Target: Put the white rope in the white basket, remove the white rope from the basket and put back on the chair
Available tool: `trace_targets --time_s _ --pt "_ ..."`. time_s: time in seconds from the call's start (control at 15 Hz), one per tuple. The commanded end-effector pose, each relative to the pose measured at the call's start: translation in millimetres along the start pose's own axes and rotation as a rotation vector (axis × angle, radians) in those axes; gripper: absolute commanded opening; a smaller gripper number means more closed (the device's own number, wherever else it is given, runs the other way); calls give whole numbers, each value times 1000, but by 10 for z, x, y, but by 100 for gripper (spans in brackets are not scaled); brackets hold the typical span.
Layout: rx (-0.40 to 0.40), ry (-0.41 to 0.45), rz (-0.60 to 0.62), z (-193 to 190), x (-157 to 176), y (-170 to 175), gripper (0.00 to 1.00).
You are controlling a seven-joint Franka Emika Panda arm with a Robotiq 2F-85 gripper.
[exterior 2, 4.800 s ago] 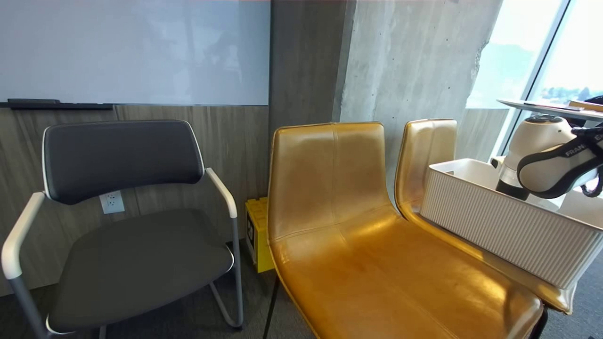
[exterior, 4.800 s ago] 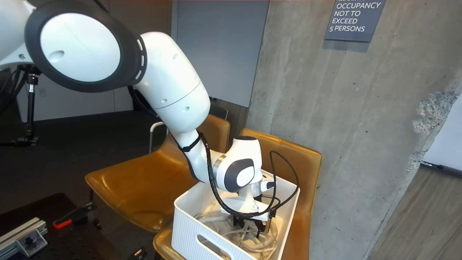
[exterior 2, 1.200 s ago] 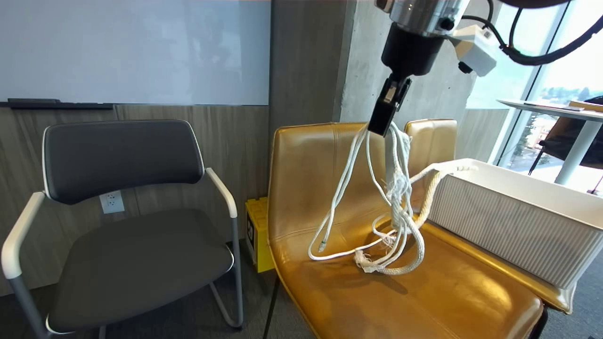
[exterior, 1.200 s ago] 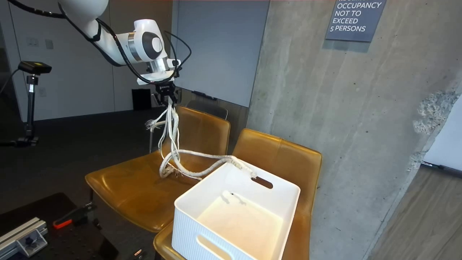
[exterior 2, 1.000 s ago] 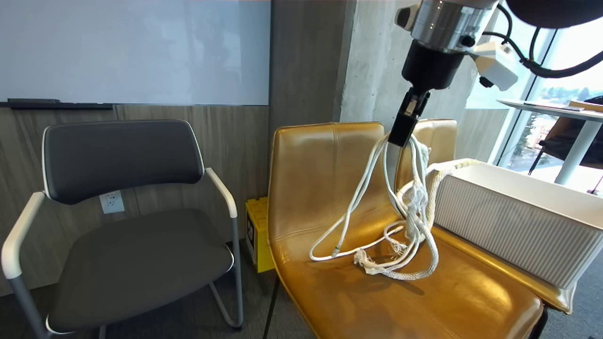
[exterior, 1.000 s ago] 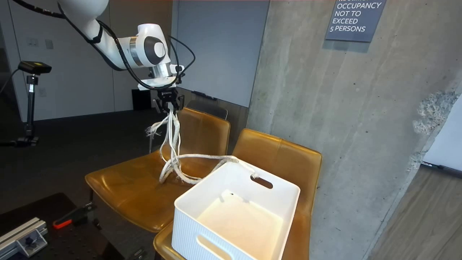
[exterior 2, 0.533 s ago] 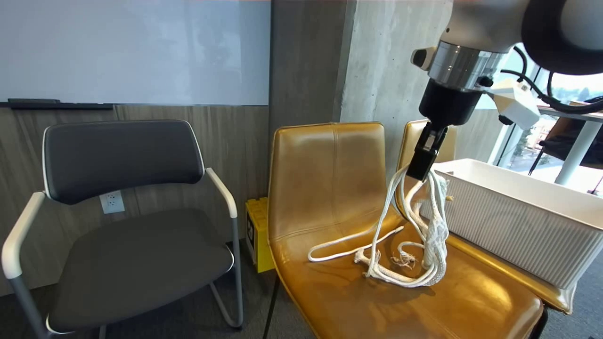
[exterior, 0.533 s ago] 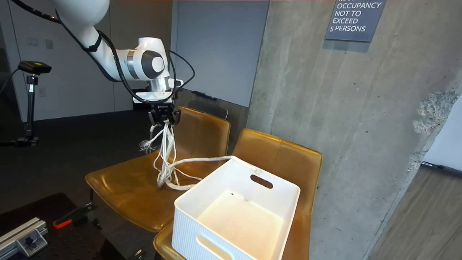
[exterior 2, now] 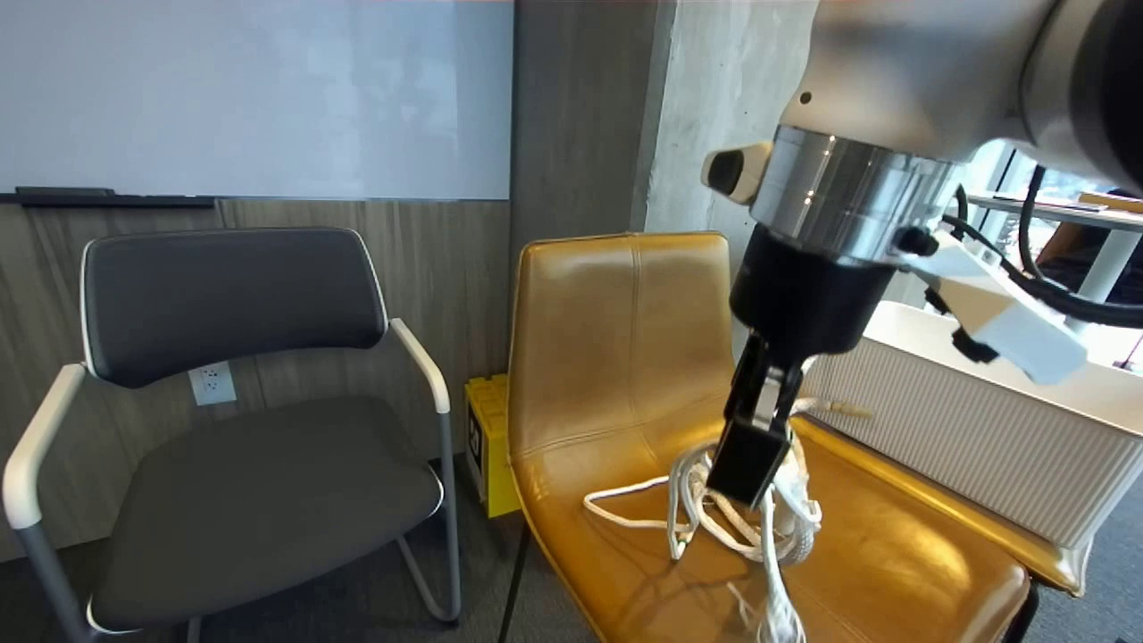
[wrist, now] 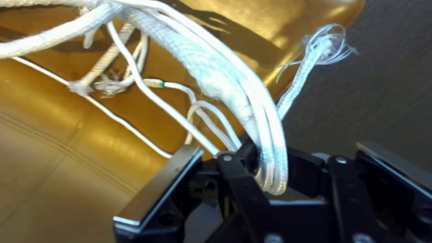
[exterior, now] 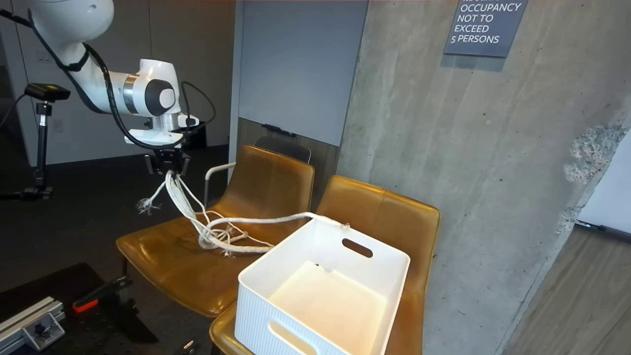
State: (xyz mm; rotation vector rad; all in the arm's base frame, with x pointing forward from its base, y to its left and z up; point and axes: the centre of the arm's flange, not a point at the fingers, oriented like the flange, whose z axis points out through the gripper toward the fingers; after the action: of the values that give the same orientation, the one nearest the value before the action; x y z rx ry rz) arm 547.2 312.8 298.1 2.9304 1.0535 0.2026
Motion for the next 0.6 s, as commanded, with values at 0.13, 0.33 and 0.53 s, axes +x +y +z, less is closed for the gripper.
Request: trace_targets --time_s 0.13,0.33,0.53 --pt "71 -8 -98 99 47 -1086 2" --pt "60 -12 -103 107 26 -1079 2" --pt "30 -12 -53 28 -72 -581 2"
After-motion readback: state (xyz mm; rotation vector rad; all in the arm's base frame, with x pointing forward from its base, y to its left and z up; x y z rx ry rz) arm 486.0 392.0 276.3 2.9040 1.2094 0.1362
